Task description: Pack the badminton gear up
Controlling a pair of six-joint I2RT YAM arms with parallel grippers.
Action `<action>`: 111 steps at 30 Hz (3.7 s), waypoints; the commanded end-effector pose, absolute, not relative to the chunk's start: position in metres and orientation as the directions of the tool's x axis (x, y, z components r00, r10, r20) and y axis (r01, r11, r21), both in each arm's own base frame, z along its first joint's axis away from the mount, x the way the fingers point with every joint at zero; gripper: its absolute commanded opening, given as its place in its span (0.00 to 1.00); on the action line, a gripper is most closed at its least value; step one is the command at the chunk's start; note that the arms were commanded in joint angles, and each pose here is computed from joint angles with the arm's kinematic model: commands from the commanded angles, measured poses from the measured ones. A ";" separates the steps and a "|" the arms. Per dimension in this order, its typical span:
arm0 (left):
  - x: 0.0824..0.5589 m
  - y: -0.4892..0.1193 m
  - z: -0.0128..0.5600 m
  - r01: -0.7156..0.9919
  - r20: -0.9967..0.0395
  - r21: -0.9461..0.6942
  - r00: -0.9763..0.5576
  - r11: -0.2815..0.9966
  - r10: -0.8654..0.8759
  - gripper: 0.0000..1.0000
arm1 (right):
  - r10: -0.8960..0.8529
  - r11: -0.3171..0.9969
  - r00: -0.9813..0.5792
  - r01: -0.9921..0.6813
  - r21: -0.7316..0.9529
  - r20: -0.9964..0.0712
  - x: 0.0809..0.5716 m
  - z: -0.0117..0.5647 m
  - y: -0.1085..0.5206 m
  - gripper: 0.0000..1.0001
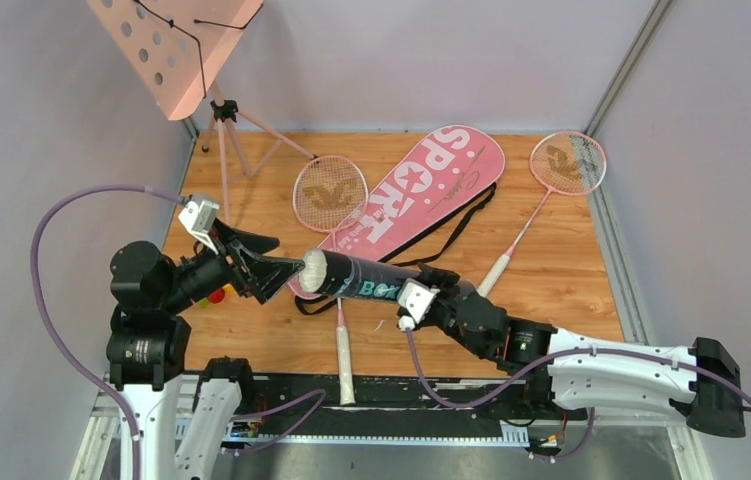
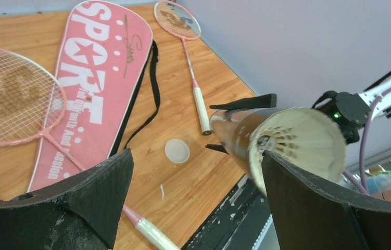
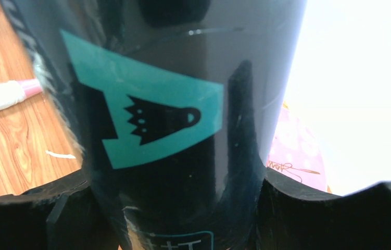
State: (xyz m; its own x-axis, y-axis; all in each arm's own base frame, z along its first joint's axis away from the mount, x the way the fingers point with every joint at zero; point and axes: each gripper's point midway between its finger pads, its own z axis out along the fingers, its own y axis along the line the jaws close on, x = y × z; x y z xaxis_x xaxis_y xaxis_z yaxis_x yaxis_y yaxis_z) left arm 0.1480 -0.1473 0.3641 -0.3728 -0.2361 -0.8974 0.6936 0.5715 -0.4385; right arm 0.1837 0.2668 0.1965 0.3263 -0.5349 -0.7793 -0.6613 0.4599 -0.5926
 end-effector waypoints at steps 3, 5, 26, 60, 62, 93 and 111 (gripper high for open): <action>0.171 -0.121 0.363 0.548 -0.908 -0.410 -0.324 0.729 -0.267 1.00 | -0.409 0.604 0.306 -0.615 -0.506 -0.860 0.186 0.238 0.253 0.17; 0.175 -0.119 0.360 0.521 -0.896 -0.436 -0.325 0.734 -0.302 1.00 | -0.380 0.631 0.300 -0.608 -0.482 -0.875 0.186 0.245 0.247 0.17; 0.217 -0.174 0.242 0.421 -0.756 -0.491 -0.641 0.762 -0.133 0.67 | -0.028 0.791 0.129 -0.604 -0.101 -0.991 0.171 0.321 0.196 0.18; 0.236 -0.378 0.085 0.495 -0.609 -0.319 -0.760 0.808 0.226 0.47 | 0.321 0.770 -0.003 -0.581 0.263 -0.947 0.152 0.367 0.139 0.14; 0.234 -0.378 0.073 0.492 -0.590 -0.312 -0.771 0.813 0.240 0.46 | 0.323 0.773 -0.002 -0.577 0.264 -0.947 0.152 0.368 0.138 0.14; 0.215 -0.327 0.045 0.407 -0.554 -0.178 -0.794 0.896 0.251 0.00 | 0.187 0.779 0.005 -0.610 0.145 -0.982 0.151 0.335 0.152 0.19; 0.196 -0.175 0.312 0.331 -0.847 -0.406 -0.486 0.852 -0.215 0.00 | -0.150 0.539 0.205 -0.803 -0.254 -0.967 0.135 0.267 0.231 0.23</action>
